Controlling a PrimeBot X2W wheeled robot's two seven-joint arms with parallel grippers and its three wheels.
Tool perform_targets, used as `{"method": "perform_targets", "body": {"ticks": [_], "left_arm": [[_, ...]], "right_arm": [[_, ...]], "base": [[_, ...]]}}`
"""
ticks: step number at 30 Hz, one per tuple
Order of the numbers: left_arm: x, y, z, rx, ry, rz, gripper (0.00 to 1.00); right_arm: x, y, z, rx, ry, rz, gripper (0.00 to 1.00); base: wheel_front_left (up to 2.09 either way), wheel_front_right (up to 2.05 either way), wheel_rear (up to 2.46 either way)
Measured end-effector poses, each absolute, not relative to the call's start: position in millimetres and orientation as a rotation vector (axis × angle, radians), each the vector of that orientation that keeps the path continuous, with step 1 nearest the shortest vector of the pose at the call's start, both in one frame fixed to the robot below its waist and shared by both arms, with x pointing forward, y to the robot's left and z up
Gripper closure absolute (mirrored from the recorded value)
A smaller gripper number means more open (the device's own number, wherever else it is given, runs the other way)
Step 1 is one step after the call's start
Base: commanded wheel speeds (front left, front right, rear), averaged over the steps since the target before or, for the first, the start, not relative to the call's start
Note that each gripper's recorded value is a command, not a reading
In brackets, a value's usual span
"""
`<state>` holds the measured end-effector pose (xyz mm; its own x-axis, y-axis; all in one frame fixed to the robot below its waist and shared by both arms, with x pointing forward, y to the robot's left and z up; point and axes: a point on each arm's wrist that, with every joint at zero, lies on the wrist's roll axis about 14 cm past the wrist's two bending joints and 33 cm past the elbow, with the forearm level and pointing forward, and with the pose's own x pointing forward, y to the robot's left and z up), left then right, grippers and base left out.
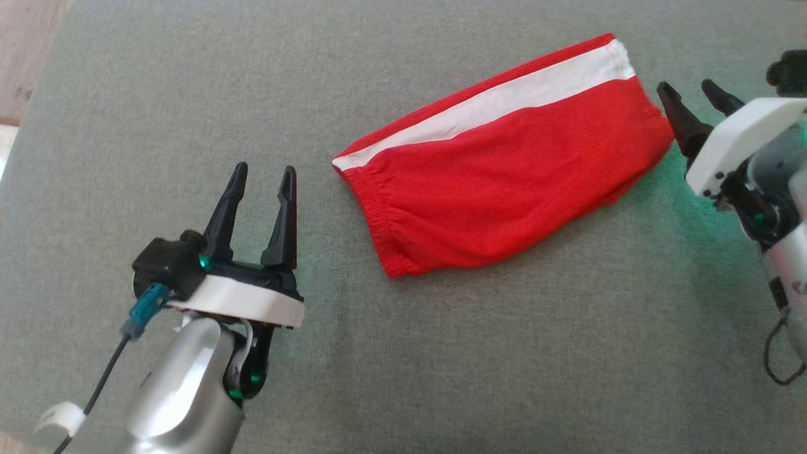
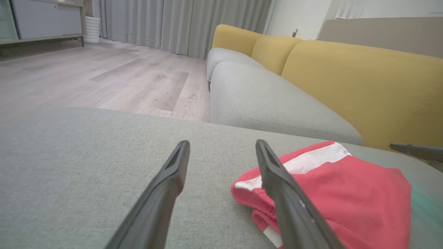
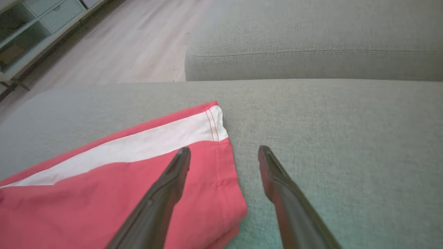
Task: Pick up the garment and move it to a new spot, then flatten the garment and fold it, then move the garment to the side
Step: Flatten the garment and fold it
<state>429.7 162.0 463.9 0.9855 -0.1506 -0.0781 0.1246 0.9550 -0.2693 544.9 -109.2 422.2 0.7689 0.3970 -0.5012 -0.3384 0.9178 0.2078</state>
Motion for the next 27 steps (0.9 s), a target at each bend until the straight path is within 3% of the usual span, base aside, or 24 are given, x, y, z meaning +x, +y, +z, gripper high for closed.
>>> {"method": "perform_targets", "body": {"ticks": [9, 19, 20, 21, 27], "left_arm": [[430, 171, 448, -0.256, 0.12, -0.104, 0.0], [429, 181, 450, -0.265, 0.105, -0.065, 0.0], [429, 181, 451, -0.266, 0.102, -0.067, 0.0], [429, 180, 451, -0.264, 0.102, -0.068, 0.0], [433, 177, 455, -0.277, 0.087, -0.075, 0.0]], "right_arm": [[567, -93, 384, -0.04, 0.661, 0.407, 0.0], [558, -75, 360, -0.078, 0.764, 0.424, 0.0], [557, -75, 360, -0.08, 0.771, 0.424, 0.6], [555, -75, 361, -0.084, 0.775, 0.426, 1.0], [545, -76, 367, -0.047, 0.757, 0.42, 1.0]], "base": [[0.0, 0.0, 0.0], [0.0, 0.0, 0.0], [0.0, 0.0, 0.0], [0.0, 0.0, 0.0], [0.0, 0.0, 0.0]]}}
